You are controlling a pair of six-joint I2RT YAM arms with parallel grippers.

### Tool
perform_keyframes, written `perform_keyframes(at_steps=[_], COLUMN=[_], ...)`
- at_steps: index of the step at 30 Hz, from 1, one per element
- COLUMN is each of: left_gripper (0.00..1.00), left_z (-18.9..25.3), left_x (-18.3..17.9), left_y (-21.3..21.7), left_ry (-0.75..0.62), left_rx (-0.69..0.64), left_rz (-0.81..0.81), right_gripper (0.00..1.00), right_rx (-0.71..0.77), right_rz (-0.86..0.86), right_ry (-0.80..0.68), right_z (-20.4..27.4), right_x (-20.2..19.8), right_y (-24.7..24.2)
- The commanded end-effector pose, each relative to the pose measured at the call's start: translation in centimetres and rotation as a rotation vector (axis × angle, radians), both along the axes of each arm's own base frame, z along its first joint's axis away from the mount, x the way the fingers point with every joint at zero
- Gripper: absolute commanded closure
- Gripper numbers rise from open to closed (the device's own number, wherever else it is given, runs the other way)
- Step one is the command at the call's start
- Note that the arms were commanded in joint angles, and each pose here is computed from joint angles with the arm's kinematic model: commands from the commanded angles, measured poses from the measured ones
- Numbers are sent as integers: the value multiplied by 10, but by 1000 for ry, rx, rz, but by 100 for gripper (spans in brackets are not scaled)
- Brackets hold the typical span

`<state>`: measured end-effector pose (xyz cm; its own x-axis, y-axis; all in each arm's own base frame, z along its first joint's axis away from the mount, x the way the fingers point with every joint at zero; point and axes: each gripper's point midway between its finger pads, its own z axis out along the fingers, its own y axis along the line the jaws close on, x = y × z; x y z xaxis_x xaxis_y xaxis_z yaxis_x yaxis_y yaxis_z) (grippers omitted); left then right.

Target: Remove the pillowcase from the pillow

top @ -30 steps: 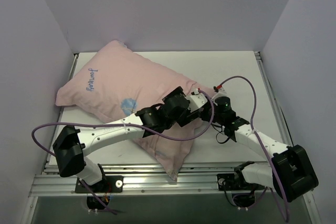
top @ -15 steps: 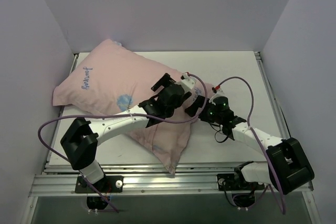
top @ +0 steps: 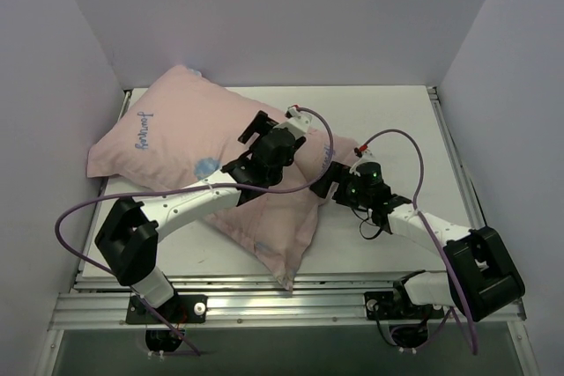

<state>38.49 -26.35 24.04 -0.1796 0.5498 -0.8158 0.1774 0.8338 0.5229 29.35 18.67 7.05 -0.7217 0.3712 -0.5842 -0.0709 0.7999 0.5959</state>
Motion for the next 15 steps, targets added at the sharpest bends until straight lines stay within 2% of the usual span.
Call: perform_keyframes(at_steps=[1, 2, 5, 6, 9, 10, 12, 13, 15], left_gripper=[8, 9, 27, 40, 61, 74, 83, 92, 97], left_z=[31, 36, 45, 42, 37, 31, 22, 18, 12], left_x=[6, 5, 5, 4, 4, 3, 1, 0, -3], left_y=[22, 25, 26, 28, 26, 24, 22, 20, 18], left_ry=[-67, -71, -64, -46, -6, 16, 43, 61, 87], left_rx=[-52, -60, -94, -89, -113, -119, -118, -132, -147], left_rz=[72, 74, 59, 52, 20, 3, -13, -24, -30], right_gripper=[14, 14, 14, 15, 15, 15, 16, 16, 16], right_rx=[-65, -66, -71, -73, -74, -72, -88, -99, -118], right_rz=[12, 11, 8, 9, -3, -7, -19, -11, -35], right_ry=[40, 36, 33, 33, 6, -16, -47, -55, -130], right_z=[-11, -9, -8, -7, 7, 16, 34, 42, 74], right_x=[-8, -8, -6, -6, 0, 3, 10, 9, 22], right_y=[-9, -9, -9, -9, -8, -8, -8, -5, -1])
